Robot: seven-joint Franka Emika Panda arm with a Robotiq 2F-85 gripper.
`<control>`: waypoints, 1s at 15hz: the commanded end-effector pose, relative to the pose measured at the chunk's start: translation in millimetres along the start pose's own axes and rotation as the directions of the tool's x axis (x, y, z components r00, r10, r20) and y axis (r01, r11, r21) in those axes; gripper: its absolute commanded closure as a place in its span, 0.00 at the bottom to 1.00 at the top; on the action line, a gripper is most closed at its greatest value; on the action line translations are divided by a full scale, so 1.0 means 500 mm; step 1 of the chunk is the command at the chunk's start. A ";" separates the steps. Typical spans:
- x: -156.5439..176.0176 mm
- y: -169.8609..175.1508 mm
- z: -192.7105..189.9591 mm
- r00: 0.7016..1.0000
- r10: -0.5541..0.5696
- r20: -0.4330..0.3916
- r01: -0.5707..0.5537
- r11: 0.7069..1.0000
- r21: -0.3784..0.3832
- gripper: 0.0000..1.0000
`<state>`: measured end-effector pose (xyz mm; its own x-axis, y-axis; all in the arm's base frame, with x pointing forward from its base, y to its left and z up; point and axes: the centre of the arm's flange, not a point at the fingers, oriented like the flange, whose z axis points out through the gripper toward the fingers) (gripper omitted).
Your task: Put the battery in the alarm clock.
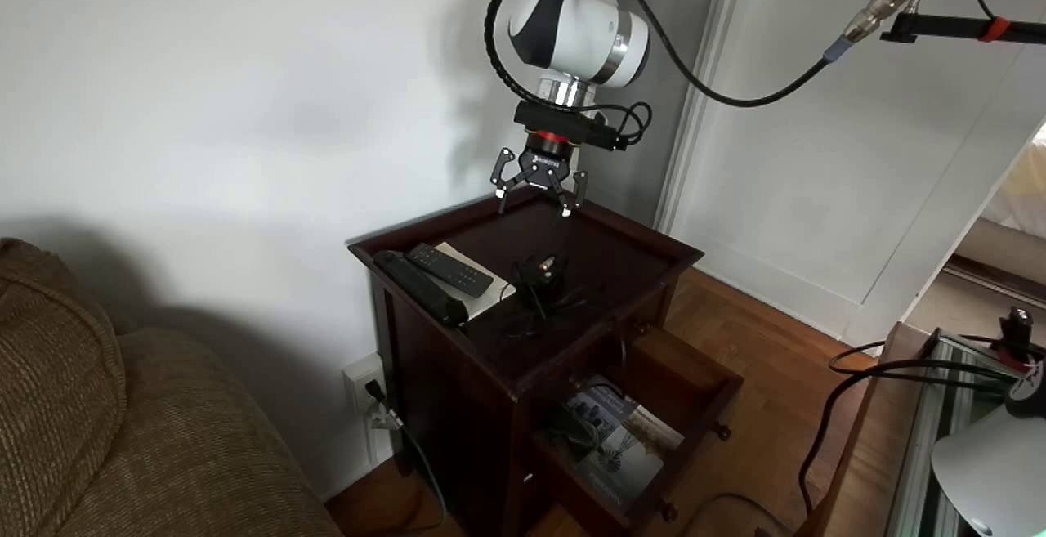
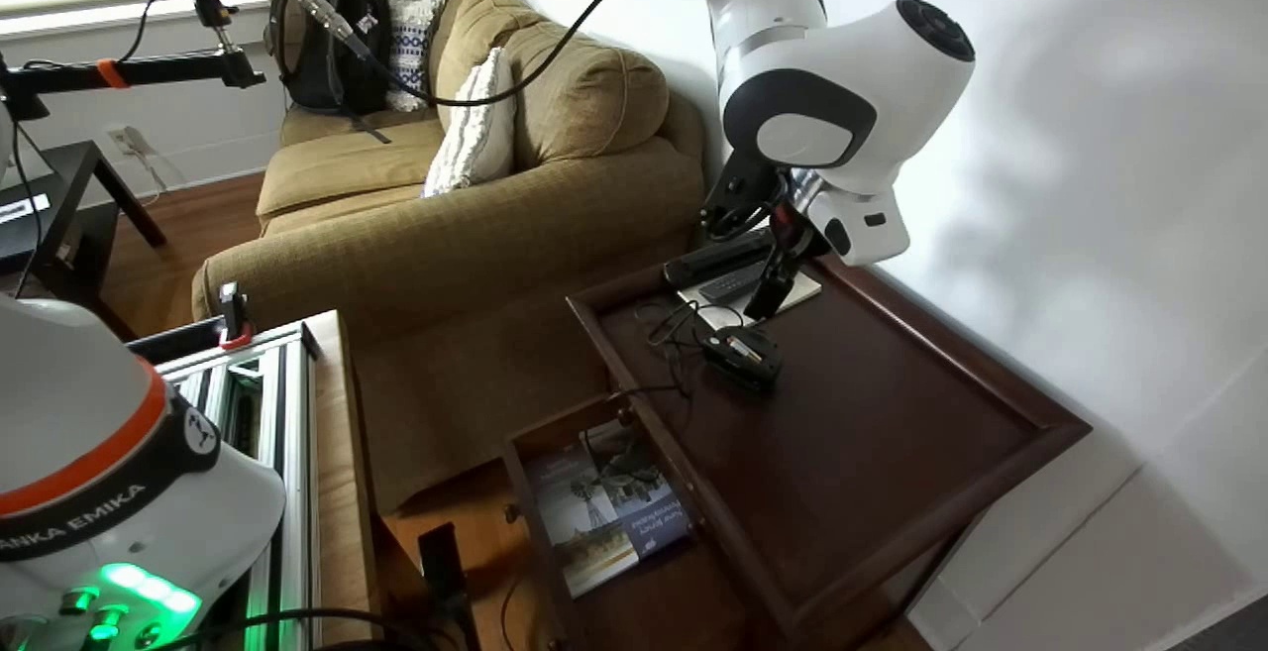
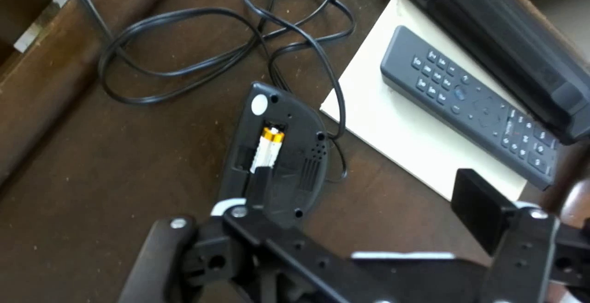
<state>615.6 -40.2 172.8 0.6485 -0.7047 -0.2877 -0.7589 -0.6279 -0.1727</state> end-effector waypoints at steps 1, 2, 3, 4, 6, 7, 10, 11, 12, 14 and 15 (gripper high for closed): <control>-0.024 -0.007 -0.053 0.980 -0.194 -0.042 0.193 0.981 -0.008 0.00; -0.030 -0.011 -0.066 0.968 -0.247 -0.050 0.247 0.969 -0.012 0.00; -0.035 -0.013 -0.079 0.952 -0.301 -0.054 0.300 0.954 -0.024 0.00; -0.040 -0.014 -0.091 0.934 -0.352 -0.058 0.351 0.936 -0.038 0.00; -0.052 -0.012 -0.112 0.891 -0.449 -0.062 0.444 0.892 -0.083 0.00; -0.057 -0.010 -0.122 0.868 -0.493 -0.061 0.485 0.867 -0.112 0.00; -0.073 -0.001 -0.139 0.785 -0.618 -0.046 0.602 0.777 -0.183 0.00; -0.077 0.005 -0.143 0.753 -0.657 -0.036 0.638 0.742 -0.206 0.00; -0.082 0.012 -0.145 0.724 -0.690 -0.013 0.669 0.706 -0.231 0.00; -0.090 0.024 -0.150 0.664 -0.747 0.013 0.722 0.637 -0.271 0.00; -0.094 0.032 -0.149 0.644 -0.764 0.019 0.737 0.614 -0.282 0.00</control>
<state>602.0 -37.1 248.2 0.9951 -0.0742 -0.0660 -0.0799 -0.9928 -0.0888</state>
